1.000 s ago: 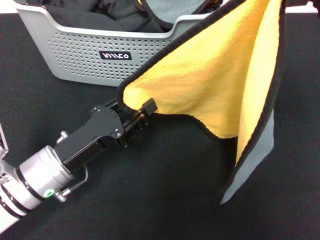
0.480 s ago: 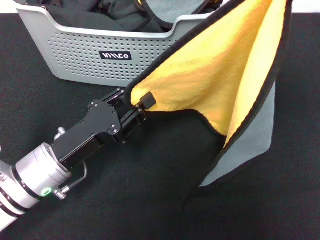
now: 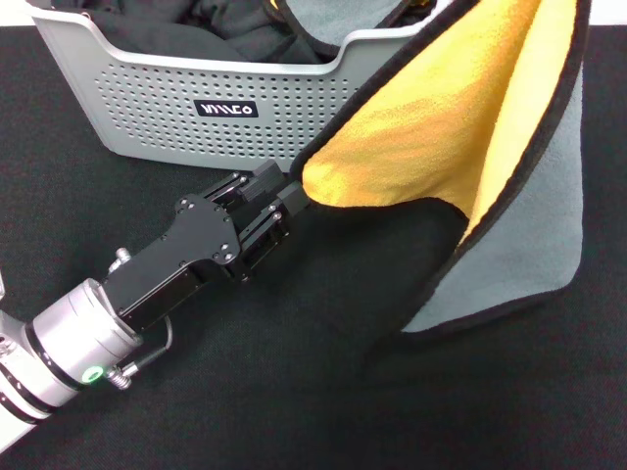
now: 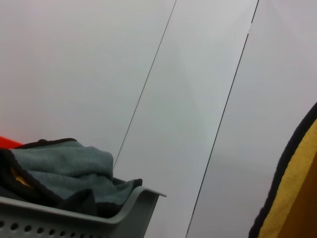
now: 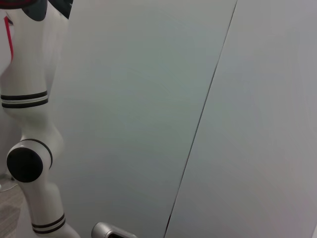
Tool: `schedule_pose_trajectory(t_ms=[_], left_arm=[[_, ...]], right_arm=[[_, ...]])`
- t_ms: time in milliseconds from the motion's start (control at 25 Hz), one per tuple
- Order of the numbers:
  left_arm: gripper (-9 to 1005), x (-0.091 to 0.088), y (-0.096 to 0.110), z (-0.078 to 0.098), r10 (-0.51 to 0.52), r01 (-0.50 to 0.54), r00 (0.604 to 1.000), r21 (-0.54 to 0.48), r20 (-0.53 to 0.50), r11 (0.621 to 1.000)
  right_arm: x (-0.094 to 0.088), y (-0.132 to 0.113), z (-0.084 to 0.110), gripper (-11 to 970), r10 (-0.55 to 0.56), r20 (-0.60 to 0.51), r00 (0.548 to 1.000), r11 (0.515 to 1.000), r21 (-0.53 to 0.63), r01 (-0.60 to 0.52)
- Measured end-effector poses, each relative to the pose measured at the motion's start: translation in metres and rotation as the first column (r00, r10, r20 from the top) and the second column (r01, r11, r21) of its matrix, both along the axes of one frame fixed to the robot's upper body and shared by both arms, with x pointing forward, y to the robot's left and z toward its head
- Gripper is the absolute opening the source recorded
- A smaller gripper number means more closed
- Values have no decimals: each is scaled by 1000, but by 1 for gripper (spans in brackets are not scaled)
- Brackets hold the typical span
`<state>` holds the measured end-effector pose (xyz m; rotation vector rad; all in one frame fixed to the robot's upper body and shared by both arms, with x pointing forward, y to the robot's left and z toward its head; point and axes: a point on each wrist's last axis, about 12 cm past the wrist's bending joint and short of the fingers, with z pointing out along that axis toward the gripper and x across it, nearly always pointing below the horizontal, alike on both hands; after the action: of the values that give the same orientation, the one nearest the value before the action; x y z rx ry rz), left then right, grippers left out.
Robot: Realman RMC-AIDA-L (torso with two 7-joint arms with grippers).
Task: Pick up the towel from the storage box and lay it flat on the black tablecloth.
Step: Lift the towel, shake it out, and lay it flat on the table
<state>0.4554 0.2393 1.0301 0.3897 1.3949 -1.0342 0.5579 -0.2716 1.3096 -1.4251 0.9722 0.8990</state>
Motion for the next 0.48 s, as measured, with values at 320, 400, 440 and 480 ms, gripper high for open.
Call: schedule_pose_trajectory(t_ms=[320,400,440,480], left_arm=[[425,0,-1,0,-9,9,1000,12,10,1000],[425,0,-2,0,-16,16,1000,14,10,1000],[424,0,-2,0,-19,19,1000,15,10,1000],[424,0,-2,0,-20,20,1000,16,10,1000]], right_arm=[[2,5,1,0,3,3,1000,1000,0,-3],[2,5,2,0,3,5,1000,1000,1,-3],[3,6,2,0,4,6,1000,1000,1,-4],[3,6,2,0,4,6,1000,1000,2,-4]])
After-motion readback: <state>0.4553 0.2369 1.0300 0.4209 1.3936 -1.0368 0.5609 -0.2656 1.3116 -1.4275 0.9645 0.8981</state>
